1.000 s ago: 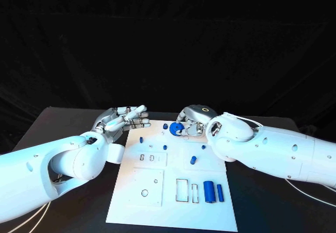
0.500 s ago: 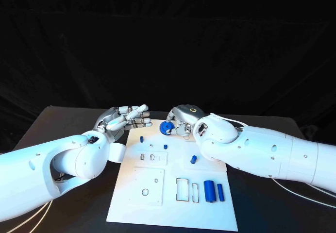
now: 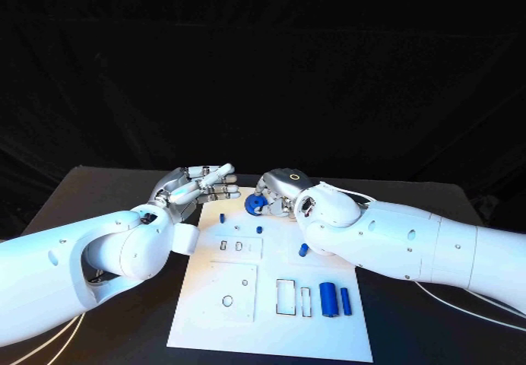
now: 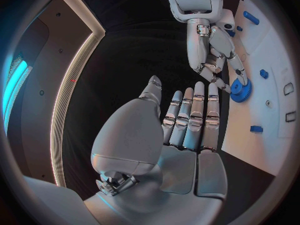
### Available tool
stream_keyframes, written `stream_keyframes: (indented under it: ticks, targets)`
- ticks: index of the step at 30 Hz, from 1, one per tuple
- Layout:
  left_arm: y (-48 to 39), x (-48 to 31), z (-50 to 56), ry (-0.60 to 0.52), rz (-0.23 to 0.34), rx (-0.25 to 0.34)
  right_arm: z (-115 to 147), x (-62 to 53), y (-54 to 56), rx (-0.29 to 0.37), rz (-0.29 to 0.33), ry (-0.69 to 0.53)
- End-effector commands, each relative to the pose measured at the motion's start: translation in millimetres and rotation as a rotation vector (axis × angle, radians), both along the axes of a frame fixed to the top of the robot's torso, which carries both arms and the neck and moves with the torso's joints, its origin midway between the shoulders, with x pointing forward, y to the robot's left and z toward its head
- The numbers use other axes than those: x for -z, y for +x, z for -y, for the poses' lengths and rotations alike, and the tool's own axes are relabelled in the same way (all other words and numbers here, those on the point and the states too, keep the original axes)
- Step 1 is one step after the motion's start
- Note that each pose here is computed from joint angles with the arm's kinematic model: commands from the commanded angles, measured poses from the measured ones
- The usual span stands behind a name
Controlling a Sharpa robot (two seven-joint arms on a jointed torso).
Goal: Assemble the parts on the task board
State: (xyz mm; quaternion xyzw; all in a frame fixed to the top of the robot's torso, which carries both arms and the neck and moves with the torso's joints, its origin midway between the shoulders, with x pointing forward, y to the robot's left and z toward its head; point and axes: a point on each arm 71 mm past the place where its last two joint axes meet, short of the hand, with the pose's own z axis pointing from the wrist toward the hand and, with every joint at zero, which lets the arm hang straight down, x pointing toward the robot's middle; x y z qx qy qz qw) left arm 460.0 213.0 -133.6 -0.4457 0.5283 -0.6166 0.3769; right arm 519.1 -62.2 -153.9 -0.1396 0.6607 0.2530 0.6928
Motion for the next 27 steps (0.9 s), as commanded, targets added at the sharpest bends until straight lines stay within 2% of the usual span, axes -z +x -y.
stream_keyframes:
  ticks: [1, 7, 20, 27]
  targets:
    - [-0.4, -1.6, 2.7, -0.011, 0.007, 0.02, -1.8, 3.1, 0.7, -0.012, -0.008, -0.017]
    - [-0.2, -1.5, 2.7, -0.011, 0.007, 0.02, -4.0, 7.9, 1.0, -0.015, -0.023, -0.015]
    - [-0.2, -1.5, 2.1, -0.01, 0.006, 0.018, -3.3, 9.2, 2.8, -0.012, -0.028, -0.001]
    - [-0.2, -1.4, 1.8, -0.009, 0.006, 0.017, -2.2, 10.4, 2.3, -0.015, -0.049, 0.0]
